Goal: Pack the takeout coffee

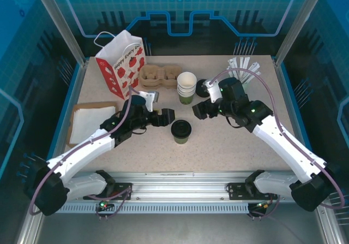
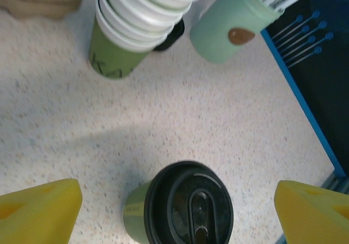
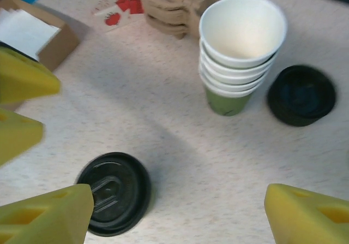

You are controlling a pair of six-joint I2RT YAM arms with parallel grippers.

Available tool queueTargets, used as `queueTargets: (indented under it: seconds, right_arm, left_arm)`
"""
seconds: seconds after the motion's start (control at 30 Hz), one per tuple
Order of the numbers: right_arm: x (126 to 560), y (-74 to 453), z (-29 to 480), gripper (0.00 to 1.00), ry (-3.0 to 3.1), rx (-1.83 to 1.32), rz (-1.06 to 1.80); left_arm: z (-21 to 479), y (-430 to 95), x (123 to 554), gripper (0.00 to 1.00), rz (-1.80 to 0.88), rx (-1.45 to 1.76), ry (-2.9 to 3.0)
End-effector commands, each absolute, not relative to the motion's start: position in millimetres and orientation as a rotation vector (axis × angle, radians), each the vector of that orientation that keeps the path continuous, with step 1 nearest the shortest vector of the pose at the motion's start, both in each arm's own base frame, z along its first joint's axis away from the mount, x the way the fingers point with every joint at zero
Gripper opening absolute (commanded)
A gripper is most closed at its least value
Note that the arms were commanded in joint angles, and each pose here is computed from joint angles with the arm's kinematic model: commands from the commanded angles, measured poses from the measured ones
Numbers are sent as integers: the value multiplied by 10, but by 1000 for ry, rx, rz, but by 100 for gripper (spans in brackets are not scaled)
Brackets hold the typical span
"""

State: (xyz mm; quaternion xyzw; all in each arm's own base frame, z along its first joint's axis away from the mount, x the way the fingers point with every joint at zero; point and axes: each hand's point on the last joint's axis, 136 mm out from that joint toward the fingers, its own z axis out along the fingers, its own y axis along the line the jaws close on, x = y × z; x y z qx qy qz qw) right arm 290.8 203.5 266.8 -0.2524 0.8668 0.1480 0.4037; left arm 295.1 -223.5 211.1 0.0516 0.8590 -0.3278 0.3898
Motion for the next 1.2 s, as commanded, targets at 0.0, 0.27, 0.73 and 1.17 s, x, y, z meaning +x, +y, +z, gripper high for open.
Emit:
queueTargets:
  seconds: [0.0,0.27,0.73,1.17]
  right_arm:
    - [3013,1766,2705,84,2170,-696,46]
    - [3122,2085,2791,85,2144,-693,211]
    - [2538,2483,1673,96,2516,-515,1095]
    - [2586,2314,1557,97,2542,-491,954]
  left_arm:
    - [2393,-2139,3056,94,-768,145,2065]
    - [2529,-2139,3112,99,-711,204,2034]
    - [2138,-1721,3003,99,-595,65,2219]
    - [1625,-1994,2698,96,-1185,-80,2412]
